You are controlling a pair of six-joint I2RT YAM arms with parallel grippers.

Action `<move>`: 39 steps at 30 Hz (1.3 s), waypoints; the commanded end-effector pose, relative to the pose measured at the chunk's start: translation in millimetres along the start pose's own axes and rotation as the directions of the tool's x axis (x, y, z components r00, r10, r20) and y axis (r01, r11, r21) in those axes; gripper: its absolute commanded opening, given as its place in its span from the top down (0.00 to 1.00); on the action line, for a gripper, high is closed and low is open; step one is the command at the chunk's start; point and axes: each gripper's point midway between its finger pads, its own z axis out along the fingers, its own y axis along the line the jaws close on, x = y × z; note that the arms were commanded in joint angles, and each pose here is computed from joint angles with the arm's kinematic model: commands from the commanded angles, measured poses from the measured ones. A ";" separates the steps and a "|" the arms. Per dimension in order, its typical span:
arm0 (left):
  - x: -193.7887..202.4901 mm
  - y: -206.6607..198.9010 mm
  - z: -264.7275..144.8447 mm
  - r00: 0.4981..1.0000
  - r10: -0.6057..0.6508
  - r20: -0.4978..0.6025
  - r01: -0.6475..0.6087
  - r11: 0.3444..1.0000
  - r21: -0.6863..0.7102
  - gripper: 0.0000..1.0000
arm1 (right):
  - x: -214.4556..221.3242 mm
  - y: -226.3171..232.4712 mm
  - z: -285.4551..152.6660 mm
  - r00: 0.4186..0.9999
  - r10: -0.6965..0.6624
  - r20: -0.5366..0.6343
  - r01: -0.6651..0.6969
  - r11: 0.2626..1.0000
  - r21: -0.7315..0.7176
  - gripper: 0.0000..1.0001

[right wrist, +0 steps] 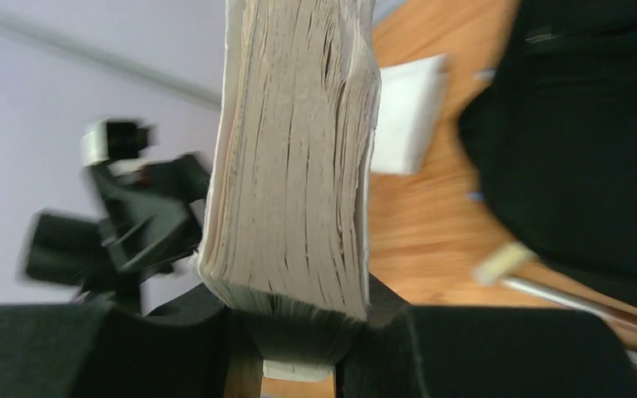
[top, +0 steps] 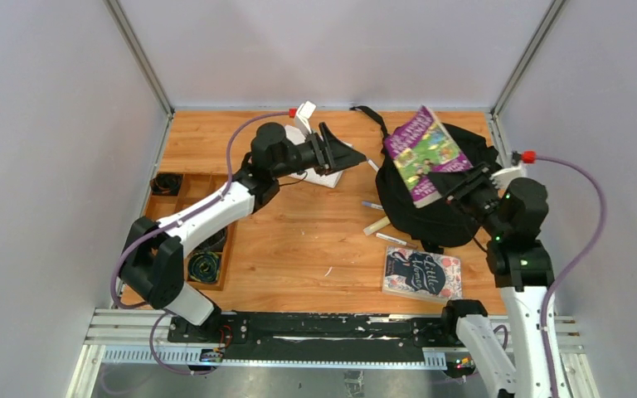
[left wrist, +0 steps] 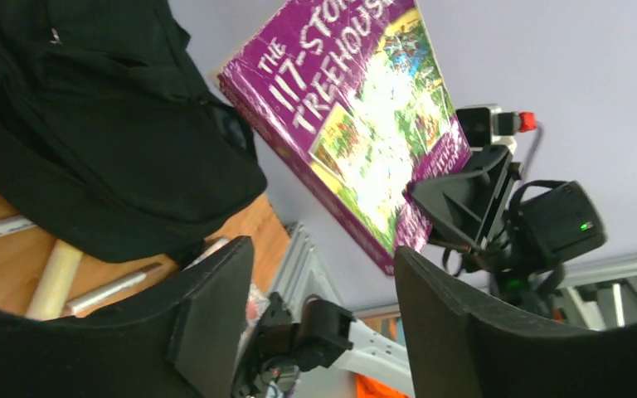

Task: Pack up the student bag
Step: Place the book in the student bag.

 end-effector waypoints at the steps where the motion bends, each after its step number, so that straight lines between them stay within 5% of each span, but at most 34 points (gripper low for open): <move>1: 5.4 36.5 5.3 0.969 0.211 -0.130 -0.231 0.959 -0.164 0.30 | -9.4 -93.6 -50.0 0.991 -0.125 -0.045 0.132 0.872 0.471 1.00; 6: 18.8 69.5 8.4 0.858 0.384 -0.340 -0.491 0.807 -0.327 0.25 | -35.8 -110.9 -75.4 0.977 -0.208 -0.036 0.186 0.767 0.614 1.00; 13: 54.5 76.7 42.7 0.568 0.618 -0.544 -0.806 0.552 -0.214 0.24 | -62.8 -97.9 -106.8 0.954 -0.300 -0.012 0.219 0.666 0.714 1.00; 21: 87.7 77.3 85.6 0.299 0.777 -0.554 -0.929 0.370 0.018 0.27 | -68.5 -88.8 -149.7 0.935 -0.355 0.023 0.196 0.567 0.800 1.00; 27: 120.1 74.6 106.1 -0.044 0.870 -0.491 -0.981 0.056 0.186 0.24 | -72.5 -84.3 -170.7 0.919 -0.393 0.041 0.184 0.516 0.836 1.00; 30: 136.5 74.7 112.4 -0.159 0.883 -0.441 -0.970 -0.057 0.235 0.20 | -72.6 -80.9 -173.5 0.916 -0.399 0.045 0.185 0.518 0.835 1.00; 35: 152.7 90.0 121.8 -0.276 0.850 -0.448 -0.951 -0.175 0.255 0.16 | -72.9 -77.3 -170.5 0.918 -0.395 0.042 0.191 0.532 0.825 1.00; 39: 147.0 102.1 132.2 -0.292 0.842 -0.453 -0.956 -0.240 0.171 0.14 | -71.7 -75.4 -168.5 0.919 -0.392 0.039 0.197 0.544 0.816 1.00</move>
